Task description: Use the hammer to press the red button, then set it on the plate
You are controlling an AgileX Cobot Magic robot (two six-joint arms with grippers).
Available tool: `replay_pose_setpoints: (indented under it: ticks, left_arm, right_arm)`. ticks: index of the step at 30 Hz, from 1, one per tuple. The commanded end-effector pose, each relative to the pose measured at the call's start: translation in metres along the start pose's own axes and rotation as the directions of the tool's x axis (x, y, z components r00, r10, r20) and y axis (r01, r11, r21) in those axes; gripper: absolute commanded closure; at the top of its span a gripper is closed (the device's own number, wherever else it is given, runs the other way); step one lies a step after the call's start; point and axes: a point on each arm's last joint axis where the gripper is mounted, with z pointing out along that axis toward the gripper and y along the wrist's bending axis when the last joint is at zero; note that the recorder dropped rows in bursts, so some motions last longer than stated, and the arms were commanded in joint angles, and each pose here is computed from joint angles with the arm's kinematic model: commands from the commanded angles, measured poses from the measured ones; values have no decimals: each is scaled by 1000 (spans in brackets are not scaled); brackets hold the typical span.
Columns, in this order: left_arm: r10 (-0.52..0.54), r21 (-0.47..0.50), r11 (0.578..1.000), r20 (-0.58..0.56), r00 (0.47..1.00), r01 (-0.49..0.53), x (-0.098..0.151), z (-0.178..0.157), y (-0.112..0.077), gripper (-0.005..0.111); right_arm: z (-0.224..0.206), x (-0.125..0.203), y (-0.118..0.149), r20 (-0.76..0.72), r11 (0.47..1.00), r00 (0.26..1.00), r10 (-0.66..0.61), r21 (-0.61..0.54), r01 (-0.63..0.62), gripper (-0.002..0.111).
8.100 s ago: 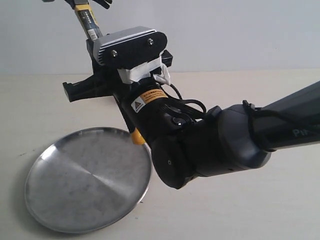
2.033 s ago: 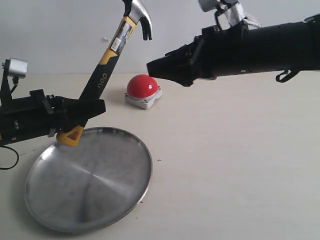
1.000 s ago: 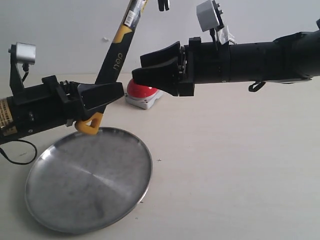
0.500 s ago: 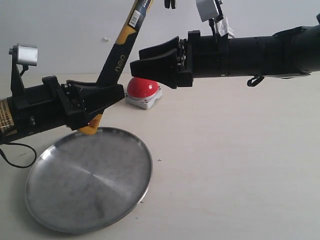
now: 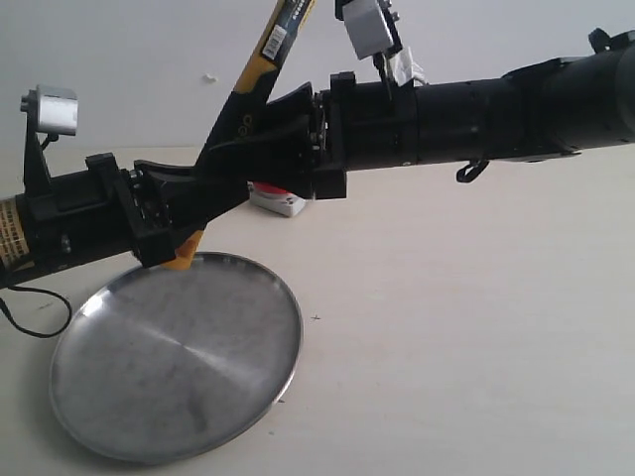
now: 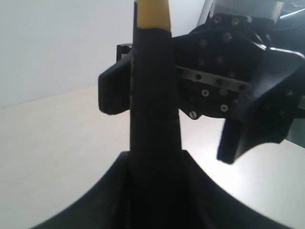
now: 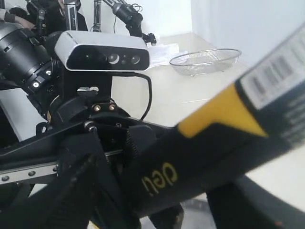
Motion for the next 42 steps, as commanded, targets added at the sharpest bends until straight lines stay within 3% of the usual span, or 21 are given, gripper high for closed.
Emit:
replay_pose_setpoints:
  ticks: [1, 16, 31, 33, 39, 42]
  left_arm:
    - [18, 34, 999, 110, 994, -22, -17, 0, -5, 107]
    - [12, 27, 1000, 117, 993, -15, -18, 0, -4, 107]
    - [5, 19, 1000, 126, 992, -8, -18, 0, -3, 107]
    - [5, 18, 1000, 127, 992, -7, -18, 0, -3, 107]
    - [5, 18, 1000, 127, 992, -7, -18, 0, -3, 107]
    - [5, 18, 1000, 127, 992, -7, -18, 0, -3, 107]
  right_arm:
    - [13, -15, 9, 28, 997, 998, -58, -45, 59, 46]
    - [19, -27, 10, 43, 996, 998, -55, -62, 58, 54]
    - [35, -40, 19, 56, 992, 997, -59, -108, 65, 55]
    - [35, -40, 19, 56, 992, 997, -58, -108, 63, 63]
    - [35, -39, 18, 49, 994, 998, -32, -98, 37, 108]
    - [35, -39, 17, 43, 996, 999, -21, -85, 24, 108]
